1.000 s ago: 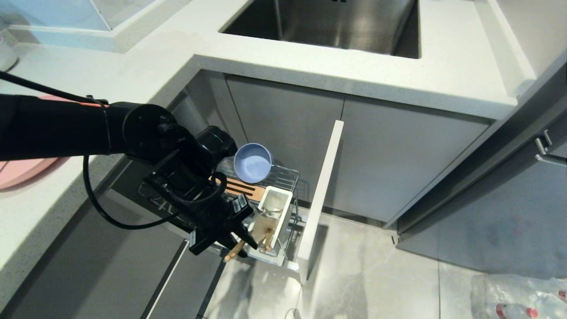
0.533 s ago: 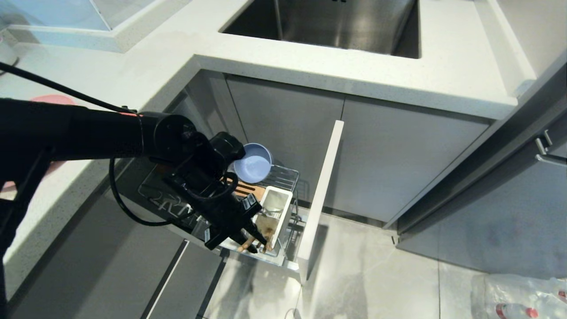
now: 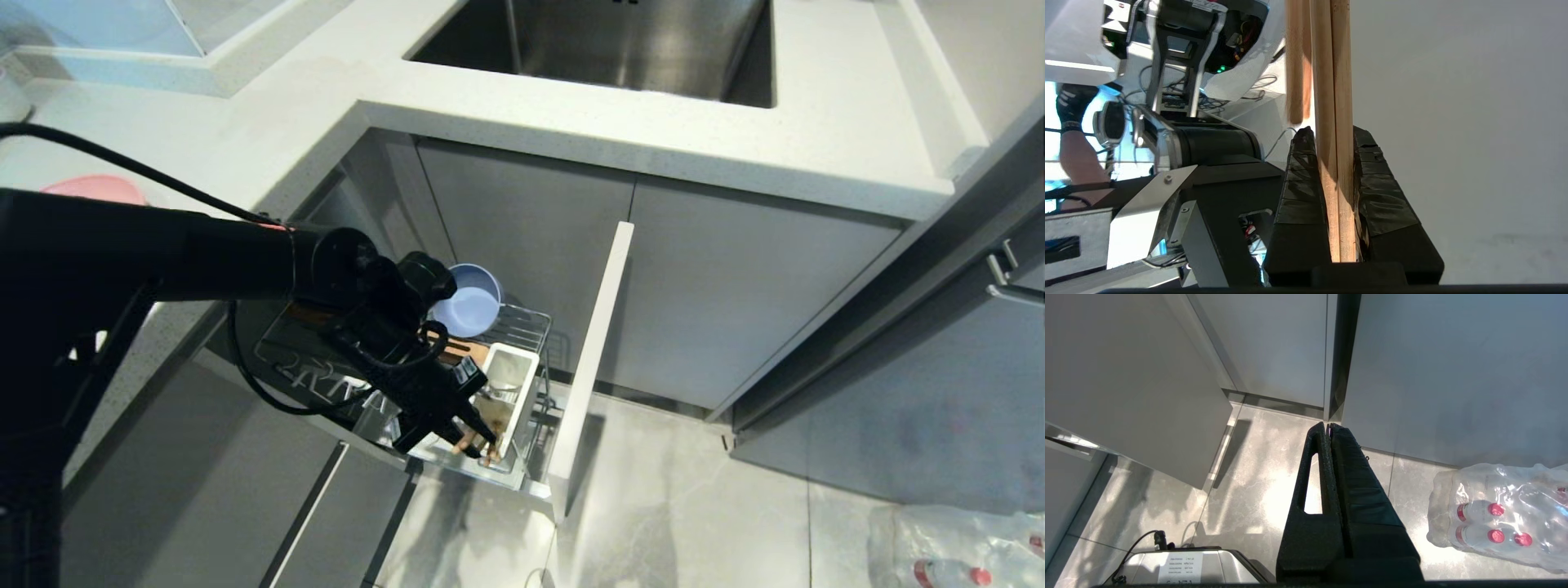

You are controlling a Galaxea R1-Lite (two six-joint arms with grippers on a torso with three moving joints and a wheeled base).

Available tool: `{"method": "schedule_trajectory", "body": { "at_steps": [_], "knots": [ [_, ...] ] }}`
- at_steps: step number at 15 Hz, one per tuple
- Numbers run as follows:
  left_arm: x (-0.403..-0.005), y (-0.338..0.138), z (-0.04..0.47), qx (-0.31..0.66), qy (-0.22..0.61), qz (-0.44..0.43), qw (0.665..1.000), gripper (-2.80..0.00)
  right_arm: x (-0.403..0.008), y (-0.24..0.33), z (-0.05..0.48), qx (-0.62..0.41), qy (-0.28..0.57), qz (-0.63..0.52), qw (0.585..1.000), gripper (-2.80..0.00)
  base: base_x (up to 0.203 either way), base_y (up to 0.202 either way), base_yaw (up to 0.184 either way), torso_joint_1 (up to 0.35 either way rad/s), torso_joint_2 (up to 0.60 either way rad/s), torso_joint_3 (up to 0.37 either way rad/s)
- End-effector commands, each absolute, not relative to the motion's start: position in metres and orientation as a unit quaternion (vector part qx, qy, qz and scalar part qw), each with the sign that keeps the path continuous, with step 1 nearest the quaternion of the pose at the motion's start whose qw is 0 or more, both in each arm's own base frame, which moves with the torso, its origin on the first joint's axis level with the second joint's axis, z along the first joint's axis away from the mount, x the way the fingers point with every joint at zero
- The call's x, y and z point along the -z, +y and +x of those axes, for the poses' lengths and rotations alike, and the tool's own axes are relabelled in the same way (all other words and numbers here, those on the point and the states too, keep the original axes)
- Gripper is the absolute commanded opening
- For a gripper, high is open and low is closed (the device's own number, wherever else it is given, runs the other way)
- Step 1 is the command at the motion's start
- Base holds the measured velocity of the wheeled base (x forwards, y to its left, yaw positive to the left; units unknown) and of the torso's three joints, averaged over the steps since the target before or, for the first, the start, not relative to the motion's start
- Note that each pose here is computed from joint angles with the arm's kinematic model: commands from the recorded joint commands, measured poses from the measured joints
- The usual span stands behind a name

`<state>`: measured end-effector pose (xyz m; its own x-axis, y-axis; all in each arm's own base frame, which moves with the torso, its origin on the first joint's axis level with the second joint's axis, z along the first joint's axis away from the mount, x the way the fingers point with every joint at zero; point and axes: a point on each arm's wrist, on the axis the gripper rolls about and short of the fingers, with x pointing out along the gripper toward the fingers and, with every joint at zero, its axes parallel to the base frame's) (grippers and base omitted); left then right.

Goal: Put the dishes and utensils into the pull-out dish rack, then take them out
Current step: Pick up the chopsticks and place it in the cupboard

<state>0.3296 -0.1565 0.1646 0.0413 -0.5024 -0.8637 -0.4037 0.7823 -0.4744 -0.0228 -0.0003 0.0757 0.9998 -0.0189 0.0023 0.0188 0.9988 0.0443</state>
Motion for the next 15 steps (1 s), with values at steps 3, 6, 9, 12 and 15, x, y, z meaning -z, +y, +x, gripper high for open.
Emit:
{"method": "schedule_trajectory", "body": {
  "at_steps": [3,6,9,12,15],
  "knots": [
    [-0.153,-0.156,0.343,0.040,0.694,-0.343,0.631,-2.80,-0.076,0.000,-0.023,0.010,-0.001,0.022,1.000,-2.80,0.000,0.000,0.000,0.000,0.00,0.000],
    [-0.144,-0.155,0.352,0.040,0.690,-0.348,0.633,-2.80,-0.076,0.000,-0.023,0.009,-0.001,0.022,1.000,-2.80,0.000,0.000,0.000,0.000,0.00,0.000],
    [-0.135,-0.153,0.359,0.036,0.689,-0.351,0.633,-2.80,-0.076,0.000,-0.023,0.009,-0.002,0.022,1.000,-2.80,0.000,0.000,0.000,0.000,0.00,0.000],
    [-0.131,-0.151,0.365,0.033,0.688,-0.354,0.633,-2.80,-0.076,0.000,-0.023,0.009,-0.002,0.022,1.000,-2.80,0.000,0.000,0.000,0.000,0.00,0.000],
    [-0.126,-0.150,0.371,0.032,0.685,-0.357,0.634,-2.80,-0.076,0.000,-0.023,0.010,-0.002,0.022,1.000,-2.80,0.000,0.000,0.000,0.000,0.00,0.000]
  ]
}}
